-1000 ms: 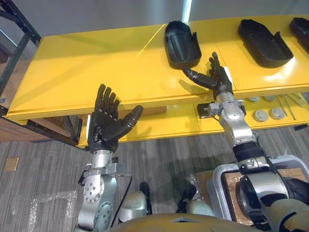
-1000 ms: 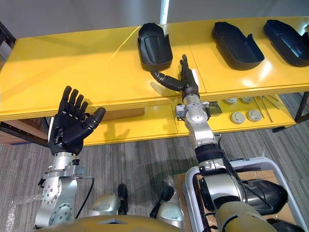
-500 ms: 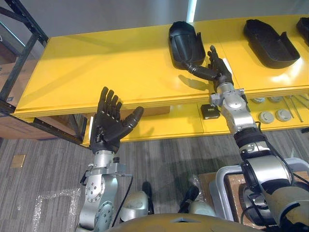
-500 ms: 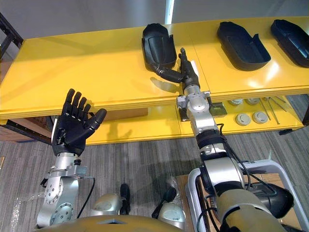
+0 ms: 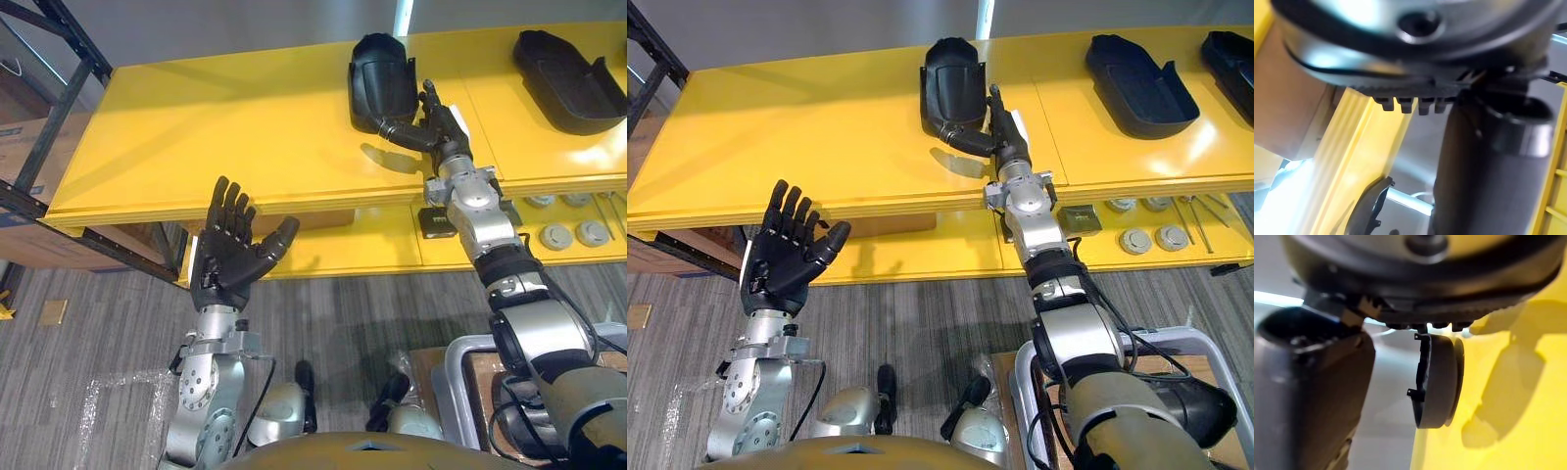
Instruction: Walk over and take three plastic housings, then place them on the shelf
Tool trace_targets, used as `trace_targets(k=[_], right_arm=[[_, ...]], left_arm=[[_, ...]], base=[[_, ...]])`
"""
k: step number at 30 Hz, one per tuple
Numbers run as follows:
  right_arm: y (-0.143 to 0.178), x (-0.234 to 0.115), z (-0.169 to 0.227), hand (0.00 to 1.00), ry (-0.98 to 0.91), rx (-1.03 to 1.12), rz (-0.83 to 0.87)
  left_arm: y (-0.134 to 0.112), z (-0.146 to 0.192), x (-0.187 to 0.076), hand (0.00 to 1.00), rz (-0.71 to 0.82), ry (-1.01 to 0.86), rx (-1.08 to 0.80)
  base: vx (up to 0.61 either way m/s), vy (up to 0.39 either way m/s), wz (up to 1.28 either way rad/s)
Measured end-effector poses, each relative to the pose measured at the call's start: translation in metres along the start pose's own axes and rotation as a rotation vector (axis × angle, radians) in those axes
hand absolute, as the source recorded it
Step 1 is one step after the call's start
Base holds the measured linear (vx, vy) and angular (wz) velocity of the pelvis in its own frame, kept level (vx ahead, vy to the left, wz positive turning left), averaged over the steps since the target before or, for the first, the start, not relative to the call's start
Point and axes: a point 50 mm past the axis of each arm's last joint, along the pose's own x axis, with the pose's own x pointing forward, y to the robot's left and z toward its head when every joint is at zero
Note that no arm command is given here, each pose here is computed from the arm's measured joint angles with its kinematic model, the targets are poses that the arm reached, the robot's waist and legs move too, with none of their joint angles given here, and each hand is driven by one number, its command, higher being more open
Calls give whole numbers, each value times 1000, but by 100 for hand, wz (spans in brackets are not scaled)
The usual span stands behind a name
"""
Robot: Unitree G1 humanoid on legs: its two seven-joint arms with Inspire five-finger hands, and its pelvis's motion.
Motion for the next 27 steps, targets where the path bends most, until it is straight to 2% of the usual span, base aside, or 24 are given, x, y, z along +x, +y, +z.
trace_targets(k=[10, 13, 16, 20, 22, 27], right_arm=[[-2, 5, 19, 100, -83, -31, -63], [3, -17, 44, 100, -260, -7, -80], [22, -50, 60, 100, -406, 49, -26], [35, -91, 40, 100, -386, 123, 1], [38, -116, 15, 100, -299, 115, 41], [41, -126, 1, 100, -257, -108, 146]], left_arm=[[-2, -2, 0, 100, -9, 9, -5], [-4, -7, -2, 100, -15, 30, -10], [-3, -9, -3, 100, -5, 41, -6], [-2, -9, -1, 100, -6, 37, 1], [-1, -8, -1, 100, -5, 36, 7], [-5, -6, 7, 100, -44, 21, 19]], base=[[-9, 9, -4], [23, 16, -9], [43, 11, -22], [32, 22, -30], [53, 26, -34], [36, 41, -22]])
